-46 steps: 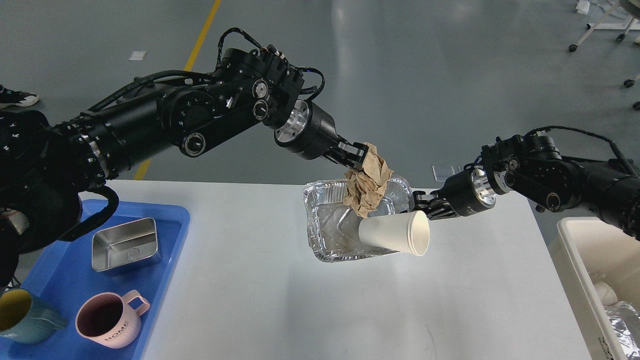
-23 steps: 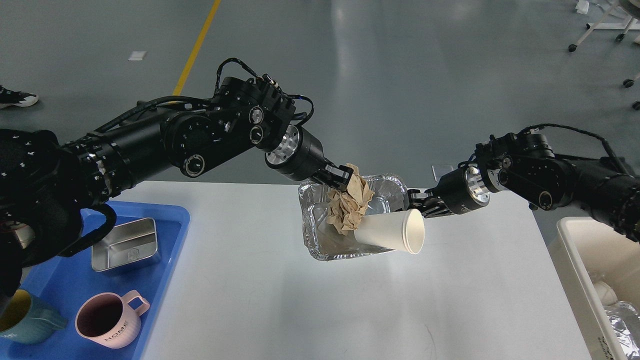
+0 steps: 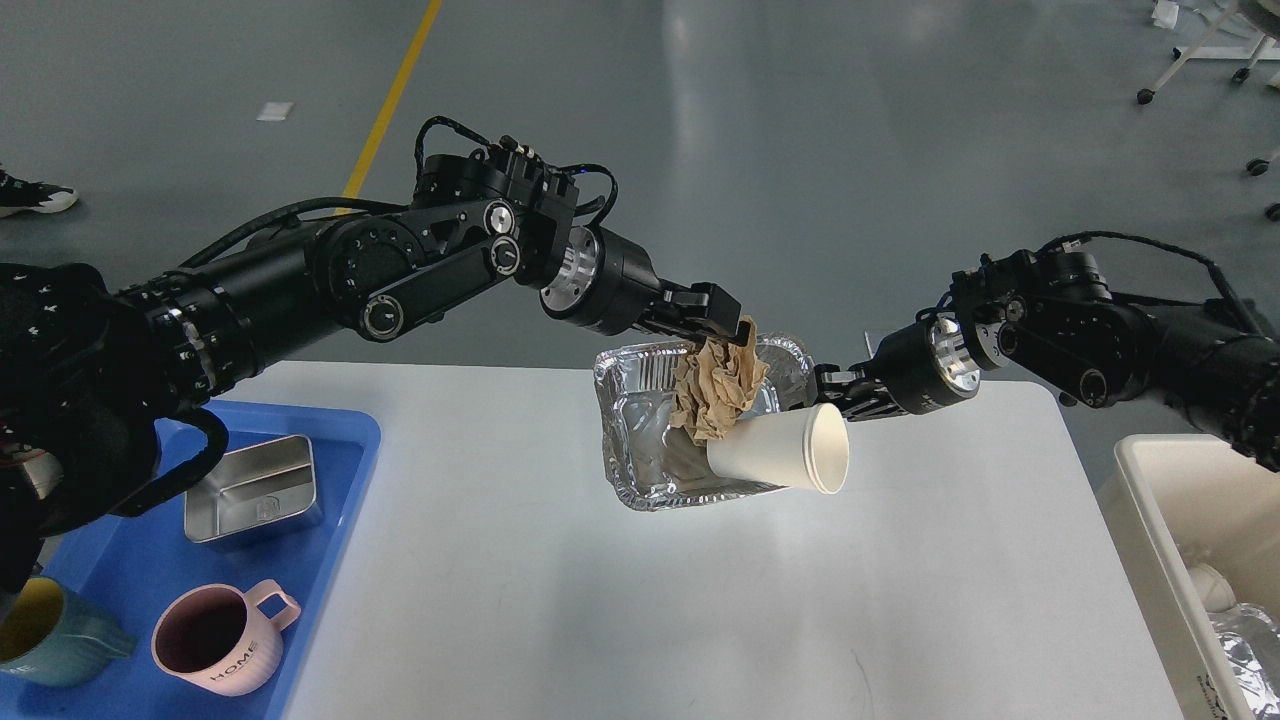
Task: Tidy desktop
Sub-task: 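Move the paper over the foil tray and release it inside, then raise the left gripper away from the foil tray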
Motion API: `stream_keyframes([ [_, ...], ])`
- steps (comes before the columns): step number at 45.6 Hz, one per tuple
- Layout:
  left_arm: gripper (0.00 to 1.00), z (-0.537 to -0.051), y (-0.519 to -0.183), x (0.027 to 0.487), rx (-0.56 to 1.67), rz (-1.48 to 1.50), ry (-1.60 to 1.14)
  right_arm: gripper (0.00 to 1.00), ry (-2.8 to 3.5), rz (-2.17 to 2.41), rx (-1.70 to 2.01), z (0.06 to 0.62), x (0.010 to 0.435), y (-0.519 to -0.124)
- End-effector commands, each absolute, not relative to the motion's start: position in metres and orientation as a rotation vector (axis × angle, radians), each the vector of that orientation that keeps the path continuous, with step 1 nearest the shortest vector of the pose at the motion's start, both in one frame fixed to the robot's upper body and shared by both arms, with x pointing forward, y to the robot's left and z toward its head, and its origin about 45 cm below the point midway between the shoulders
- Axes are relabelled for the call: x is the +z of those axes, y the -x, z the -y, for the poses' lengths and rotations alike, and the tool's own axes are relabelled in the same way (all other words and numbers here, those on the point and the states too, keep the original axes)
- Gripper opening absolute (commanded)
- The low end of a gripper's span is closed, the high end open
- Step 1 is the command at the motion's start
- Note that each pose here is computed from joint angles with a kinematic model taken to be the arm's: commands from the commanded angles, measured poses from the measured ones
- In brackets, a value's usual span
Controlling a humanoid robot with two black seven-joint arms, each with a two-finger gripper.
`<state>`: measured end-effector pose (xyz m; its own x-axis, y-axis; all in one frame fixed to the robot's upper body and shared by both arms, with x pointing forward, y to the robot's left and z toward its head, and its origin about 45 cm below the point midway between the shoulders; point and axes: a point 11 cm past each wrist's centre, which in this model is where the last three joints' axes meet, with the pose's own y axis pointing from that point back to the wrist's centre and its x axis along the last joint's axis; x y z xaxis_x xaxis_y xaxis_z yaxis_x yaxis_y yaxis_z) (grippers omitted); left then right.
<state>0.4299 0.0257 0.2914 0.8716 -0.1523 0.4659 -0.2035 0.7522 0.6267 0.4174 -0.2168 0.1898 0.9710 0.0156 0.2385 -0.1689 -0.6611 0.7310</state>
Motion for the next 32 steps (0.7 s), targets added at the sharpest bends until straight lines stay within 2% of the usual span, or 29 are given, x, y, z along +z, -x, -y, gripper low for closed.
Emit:
stream_keyframes([
  [1,0.98,-0.033,-0.435,0.301,0.065,0.484,-0.679,0.00,-2.276,0.116,0.283,0.220,0.192,-0.418],
  [4,0.98,-0.044,-0.446,0.322,0.128,0.493,-0.637,0.00,-2.274,0.122,0.288,0.222,0.194,-0.420],
  [10,0.98,-0.032,-0.459,0.409,0.235,0.554,-0.427,0.00,-2.273,0.130,0.293,0.223,0.196,-0.421],
  [17,0.98,-0.051,-0.482,0.490,0.503,0.443,-0.020,0.00,-2.280,0.144,0.293,0.223,0.198,-0.423],
  [20,0.98,-0.087,-0.499,0.479,0.649,0.219,0.204,0.00,-2.282,0.153,0.296,0.224,0.198,-0.424],
  [26,0.98,-0.128,-0.511,0.441,0.751,-0.035,0.385,0.00,-2.284,0.244,0.288,0.236,0.204,-0.435],
  [32,0.98,-0.160,-0.510,0.360,0.843,-0.238,0.405,0.00,-2.311,0.396,0.254,0.255,0.214,-0.448],
])
